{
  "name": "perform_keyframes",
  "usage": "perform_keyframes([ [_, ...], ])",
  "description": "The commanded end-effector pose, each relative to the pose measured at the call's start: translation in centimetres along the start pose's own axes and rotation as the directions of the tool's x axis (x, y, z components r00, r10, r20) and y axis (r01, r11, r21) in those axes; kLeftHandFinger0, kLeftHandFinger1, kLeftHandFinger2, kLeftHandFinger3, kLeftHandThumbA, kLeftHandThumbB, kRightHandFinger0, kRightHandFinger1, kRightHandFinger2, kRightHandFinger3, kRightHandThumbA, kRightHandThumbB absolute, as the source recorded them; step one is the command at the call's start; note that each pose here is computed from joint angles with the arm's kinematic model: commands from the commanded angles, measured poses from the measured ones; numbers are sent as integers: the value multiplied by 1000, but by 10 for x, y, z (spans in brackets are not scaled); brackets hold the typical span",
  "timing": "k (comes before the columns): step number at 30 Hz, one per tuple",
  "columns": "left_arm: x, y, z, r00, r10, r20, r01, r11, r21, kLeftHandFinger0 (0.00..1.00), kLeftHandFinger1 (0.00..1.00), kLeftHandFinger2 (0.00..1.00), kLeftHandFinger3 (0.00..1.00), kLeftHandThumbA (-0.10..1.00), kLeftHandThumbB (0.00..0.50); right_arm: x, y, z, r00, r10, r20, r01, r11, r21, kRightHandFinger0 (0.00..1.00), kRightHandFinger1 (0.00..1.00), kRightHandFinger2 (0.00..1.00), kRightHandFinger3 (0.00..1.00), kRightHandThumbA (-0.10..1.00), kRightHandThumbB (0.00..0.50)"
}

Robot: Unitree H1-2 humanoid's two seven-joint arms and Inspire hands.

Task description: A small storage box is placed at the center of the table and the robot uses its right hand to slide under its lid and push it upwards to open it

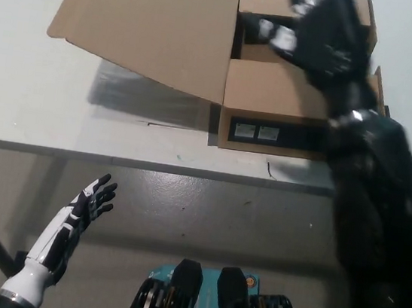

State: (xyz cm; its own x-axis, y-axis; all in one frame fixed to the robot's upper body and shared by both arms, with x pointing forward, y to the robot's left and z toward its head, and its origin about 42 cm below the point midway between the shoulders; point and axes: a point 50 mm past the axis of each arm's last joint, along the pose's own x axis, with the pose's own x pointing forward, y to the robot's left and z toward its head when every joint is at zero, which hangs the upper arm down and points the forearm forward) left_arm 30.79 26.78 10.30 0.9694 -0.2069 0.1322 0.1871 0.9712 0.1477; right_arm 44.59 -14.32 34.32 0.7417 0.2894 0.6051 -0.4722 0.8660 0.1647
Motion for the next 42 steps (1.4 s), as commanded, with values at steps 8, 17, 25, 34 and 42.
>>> perform_keyframes([
  [8, 8, 1, 18, 995, -19, 93, 19, 1000, 9, 1000, 1000, 1000, 1000, 1000, 255, -190, -34, 95, 975, 10, 222, 64, 944, -323, 1000, 1000, 1000, 1000, 1000, 363],
  [17, 9, 0, 19, 995, -26, 96, 24, 1000, 18, 1000, 1000, 1000, 1000, 1000, 245, -247, -49, 37, 989, -146, 23, 146, 941, -306, 1000, 1000, 1000, 1000, 1000, 322],
  [25, 6, -1, 18, 997, -28, 78, 27, 999, 20, 1000, 1000, 1000, 1000, 1000, 263, -291, -66, -11, 956, -270, -119, 210, 906, -367, 1000, 1000, 1000, 1000, 1000, 273],
  [34, 3, -3, 16, 995, -32, 91, 30, 999, 16, 1000, 1000, 1000, 1000, 1000, 258, -299, -84, -46, 925, -316, -210, 226, 903, -366, 1000, 1000, 1000, 1000, 1000, 178],
  [42, 9, -4, 18, 996, -39, 84, 38, 999, 12, 1000, 1000, 1000, 1000, 1000, 270, -297, -90, -50, 917, -334, -220, 236, 897, -374, 1000, 1000, 1000, 1000, 1000, 197],
])
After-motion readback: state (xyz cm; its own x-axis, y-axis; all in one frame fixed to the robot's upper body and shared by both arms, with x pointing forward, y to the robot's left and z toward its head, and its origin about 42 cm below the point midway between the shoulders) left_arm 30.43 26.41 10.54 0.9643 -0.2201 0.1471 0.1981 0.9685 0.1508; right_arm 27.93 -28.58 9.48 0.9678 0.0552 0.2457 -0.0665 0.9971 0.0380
